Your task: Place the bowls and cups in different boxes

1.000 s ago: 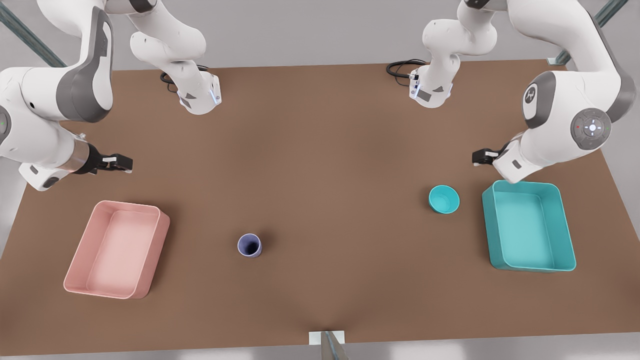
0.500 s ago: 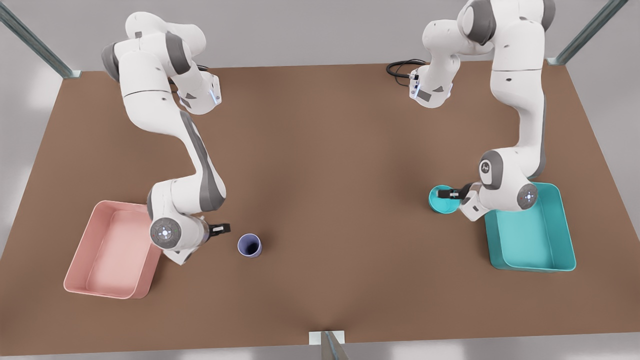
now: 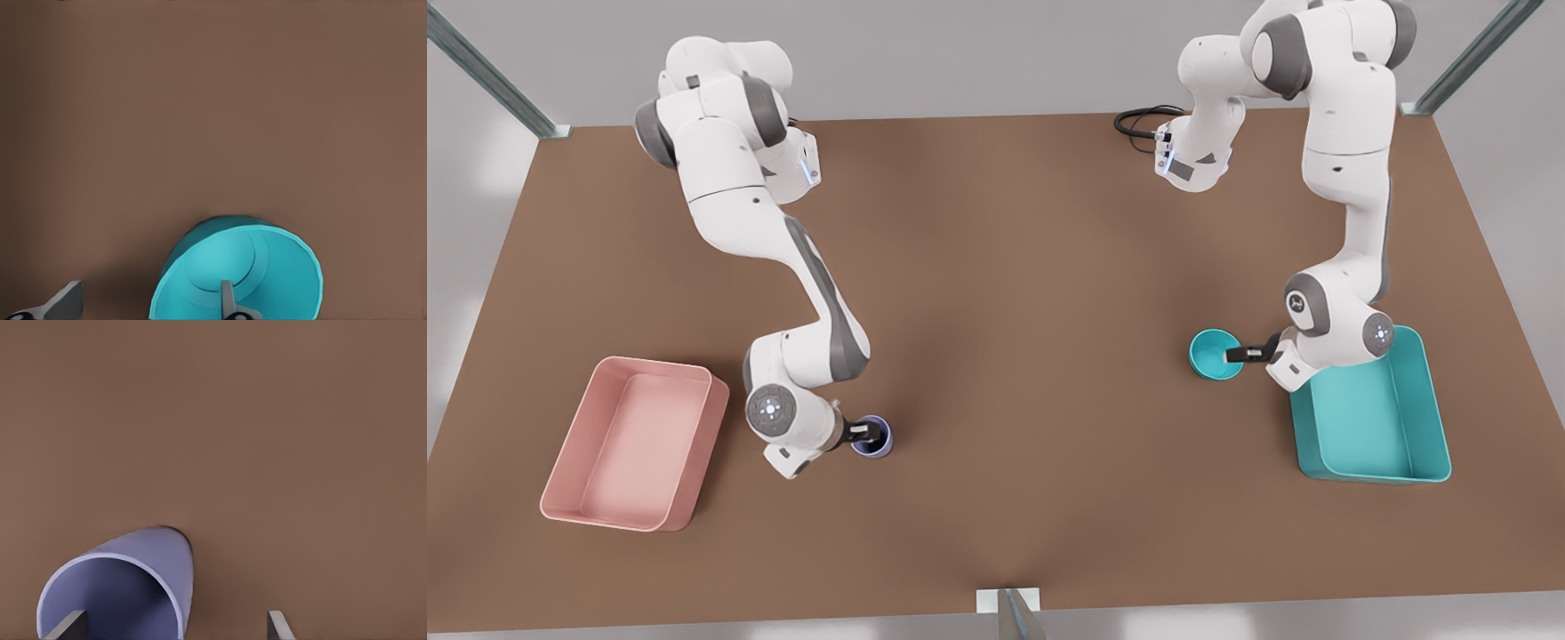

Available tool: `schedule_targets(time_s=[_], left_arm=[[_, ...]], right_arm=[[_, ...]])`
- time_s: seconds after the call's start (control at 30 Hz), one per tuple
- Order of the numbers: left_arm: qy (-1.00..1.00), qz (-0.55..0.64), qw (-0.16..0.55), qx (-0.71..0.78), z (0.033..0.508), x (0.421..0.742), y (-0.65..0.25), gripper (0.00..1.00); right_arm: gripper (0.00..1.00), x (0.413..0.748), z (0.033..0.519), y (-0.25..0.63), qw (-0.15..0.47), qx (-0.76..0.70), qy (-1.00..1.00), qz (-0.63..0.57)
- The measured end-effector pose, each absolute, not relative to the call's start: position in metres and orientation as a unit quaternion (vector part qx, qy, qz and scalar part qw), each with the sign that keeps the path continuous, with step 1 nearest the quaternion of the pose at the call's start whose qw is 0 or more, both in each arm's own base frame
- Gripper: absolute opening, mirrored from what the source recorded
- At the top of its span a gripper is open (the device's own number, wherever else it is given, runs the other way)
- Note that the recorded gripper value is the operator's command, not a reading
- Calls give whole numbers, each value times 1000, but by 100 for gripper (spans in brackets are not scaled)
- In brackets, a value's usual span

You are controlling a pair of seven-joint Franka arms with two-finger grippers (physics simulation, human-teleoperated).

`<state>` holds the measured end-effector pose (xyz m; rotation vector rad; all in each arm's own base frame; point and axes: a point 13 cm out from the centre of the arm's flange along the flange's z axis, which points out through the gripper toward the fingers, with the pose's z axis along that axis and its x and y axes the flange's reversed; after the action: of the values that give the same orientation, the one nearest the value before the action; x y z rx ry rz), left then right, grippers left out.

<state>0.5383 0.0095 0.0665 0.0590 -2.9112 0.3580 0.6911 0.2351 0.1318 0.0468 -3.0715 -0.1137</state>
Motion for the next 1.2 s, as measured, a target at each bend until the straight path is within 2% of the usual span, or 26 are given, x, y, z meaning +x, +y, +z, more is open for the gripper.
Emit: schedule_targets(time_s=[0.03, 0.07, 0.13, 0.17, 0.23, 0.27, 0.3, 0.37, 0.47, 0.5, 0.53, 0.6, 0.63, 0.7, 0.8, 0.93, 1.03, 1.13, 1.17, 1.2], left_arm=[[-987, 127, 101, 23, 65, 539, 7, 87], [-986, 132, 98, 26, 63, 540, 5, 72], [-985, 141, 95, 26, 63, 542, 0, 62], [-985, 144, 95, 23, 63, 542, -4, 53], [-984, 148, 96, 18, 64, 541, -9, 25], [-984, 149, 96, 15, 64, 541, -10, 21], [-984, 149, 96, 12, 65, 541, -11, 21], [-984, 151, 93, 7, 69, 543, -14, 21], [-985, 154, 76, -15, 95, 555, -29, 21], [-986, 157, 55, -25, 125, 568, -33, 21], [-988, 149, 24, -41, 168, 590, -26, 21], [-992, 113, -22, -54, 246, 631, 22, 21], [-994, 95, -29, -42, 267, 639, 61, 21], [-997, 67, -21, -4, 273, 645, 139, 21], [-997, 49, 7, 57, 252, 627, 238, 21], [-995, 42, 50, 68, 188, 613, 259, 21], [-994, 36, 71, 69, 137, 608, 263, 21], [-994, 30, 77, 67, 110, 607, 267, 21], [-994, 29, 78, 67, 102, 606, 267, 42], [-994, 29, 78, 66, 98, 607, 267, 81]], right_arm=[[100, 691, 127, 233, 34, 11, -999, -37], [100, 691, 123, 231, 35, 7, -999, -36], [100, 687, 114, 229, 40, 1, -999, -34], [100, 684, 107, 229, 43, -1, -999, -32], [100, 681, 96, 230, 48, -3, -998, -29], [100, 680, 92, 231, 49, -4, -998, -28], [90, 679, 90, 231, 50, -5, -998, -27], [51, 680, 88, 230, 49, -8, -998, -27], [37, 680, 89, 237, 46, -8, -998, -31], [26, 680, 89, 238, 46, -8, -998, -32], [21, 680, 89, 239, 45, -8, -998, -33], [21, 683, 91, 240, 42, -8, -999, -33], [21, 686, 95, 239, 38, -8, -999, -34], [21, 696, 118, 230, 25, -13, -999, -39], [21, 717, 189, 173, -1, -31, -998, -47], [21, 724, 270, 18, -16, -65, -998, -18], [21, 707, 281, -77, 2, -72, -997, 23], [21, 690, 261, -132, 35, -65, -996, 45], [21, 685, 244, -151, 48, -64, -996, 48], [21, 681, 227, -166, 59, -62, -995, 49]])
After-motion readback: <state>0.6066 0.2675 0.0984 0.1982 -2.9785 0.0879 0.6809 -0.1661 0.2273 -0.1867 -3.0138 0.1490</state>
